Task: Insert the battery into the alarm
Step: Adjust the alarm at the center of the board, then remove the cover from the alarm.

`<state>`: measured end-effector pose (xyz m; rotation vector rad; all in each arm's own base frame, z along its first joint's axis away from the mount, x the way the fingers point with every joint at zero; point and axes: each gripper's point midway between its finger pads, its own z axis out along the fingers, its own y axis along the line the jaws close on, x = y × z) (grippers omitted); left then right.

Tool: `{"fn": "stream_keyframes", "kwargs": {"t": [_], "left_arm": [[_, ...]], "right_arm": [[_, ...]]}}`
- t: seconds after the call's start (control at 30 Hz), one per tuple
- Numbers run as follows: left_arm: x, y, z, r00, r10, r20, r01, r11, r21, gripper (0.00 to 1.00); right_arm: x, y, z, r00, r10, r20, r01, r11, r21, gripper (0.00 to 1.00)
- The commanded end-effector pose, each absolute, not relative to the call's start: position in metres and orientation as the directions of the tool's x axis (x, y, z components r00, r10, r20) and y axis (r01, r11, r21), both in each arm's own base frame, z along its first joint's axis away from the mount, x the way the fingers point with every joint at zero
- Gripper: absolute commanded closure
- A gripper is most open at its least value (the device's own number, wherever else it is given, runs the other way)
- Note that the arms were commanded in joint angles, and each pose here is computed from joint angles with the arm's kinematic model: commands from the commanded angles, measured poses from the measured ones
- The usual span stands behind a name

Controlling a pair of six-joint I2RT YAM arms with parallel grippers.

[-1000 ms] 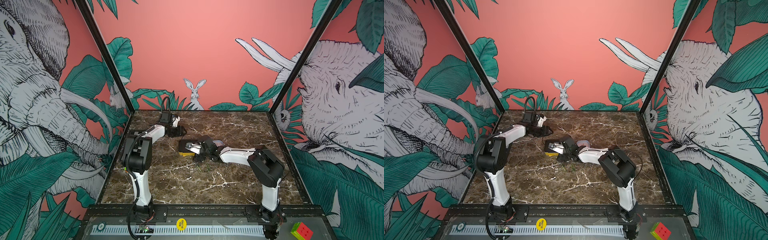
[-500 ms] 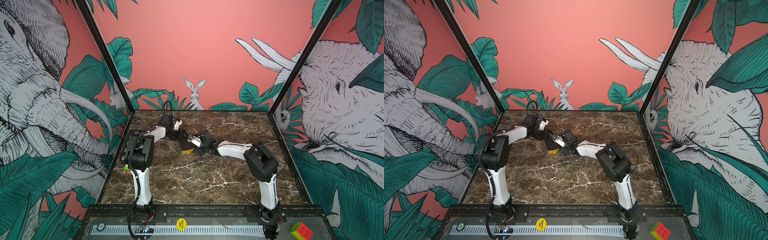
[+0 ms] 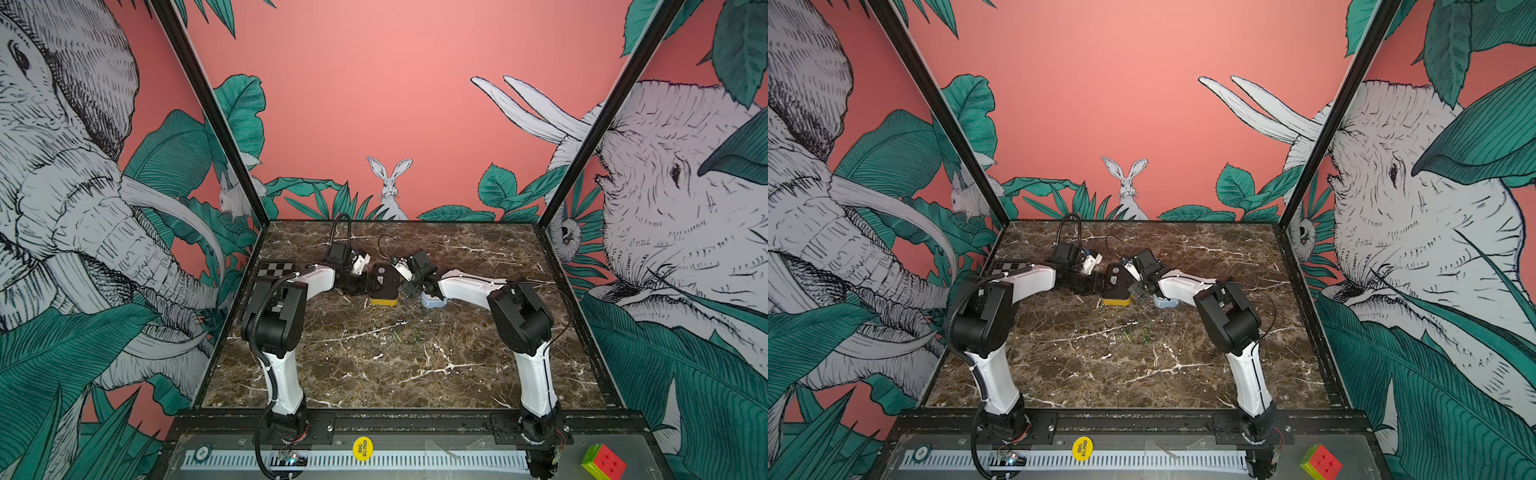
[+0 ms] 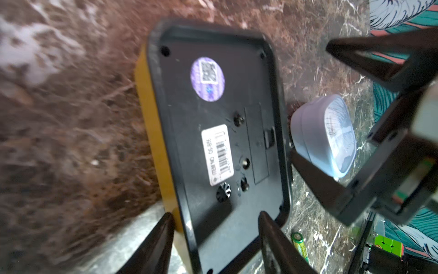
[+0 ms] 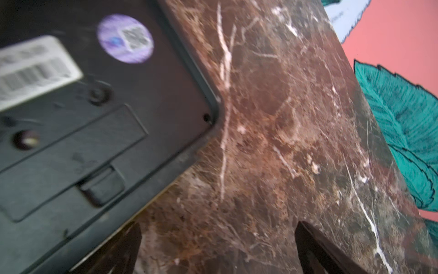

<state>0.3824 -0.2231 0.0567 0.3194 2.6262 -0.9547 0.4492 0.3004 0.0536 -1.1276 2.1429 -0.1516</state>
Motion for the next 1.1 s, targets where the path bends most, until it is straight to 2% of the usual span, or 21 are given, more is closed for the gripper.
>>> {"fn": "stream_keyframes", "kwargs": {"t": [0.0, 0.2, 0.37, 0.53, 0.67, 0.77, 0.83, 1.07], "left_arm": [[0.366, -0.239, 0.072, -0.917, 0.088, -0.388, 0.332, 0.707, -0.624, 0.42], [0.364, -0.247, 0.073, -0.919, 0.058, -0.389, 0.320, 0.685, -0.655, 0.42], [0.361, -0.247, 0.078, -0.909, 0.061, -0.412, 0.333, 0.700, -0.632, 0.43], [0.374, -0.223, 0.093, -0.875, 0.033, -0.483, 0.320, 0.789, -0.524, 0.45], [0.391, -0.213, 0.108, -0.853, -0.003, -0.521, 0.304, 0.810, -0.502, 0.49], [0.409, -0.207, 0.111, -0.844, -0.029, -0.535, 0.287, 0.819, -0.497, 0.49], [0.421, -0.207, 0.111, -0.850, -0.048, -0.524, 0.273, 0.811, -0.517, 0.49], [0.441, -0.211, 0.097, -0.876, -0.055, -0.480, 0.247, 0.802, -0.543, 0.50]], "right_arm": [[0.451, 0.312, 0.066, -0.373, -0.726, -0.577, -0.683, 0.636, -0.359, 0.01], [0.455, 0.293, 0.075, -0.424, -0.714, -0.558, -0.675, 0.659, -0.331, 0.02], [0.452, 0.283, 0.101, -0.520, -0.636, -0.570, -0.654, 0.726, -0.213, 0.08], [0.445, 0.295, 0.129, -0.667, -0.448, -0.595, -0.585, 0.810, 0.046, 0.27], [0.438, 0.321, 0.144, -0.736, -0.316, -0.598, -0.550, 0.795, 0.257, 0.43], [0.436, 0.341, 0.146, -0.784, -0.240, -0.573, -0.518, 0.761, 0.390, 0.50], [0.435, 0.347, 0.140, -0.800, -0.236, -0.551, -0.507, 0.758, 0.411, 0.55], [0.429, 0.361, 0.117, -0.828, -0.257, -0.499, -0.492, 0.761, 0.423, 0.57]]}}
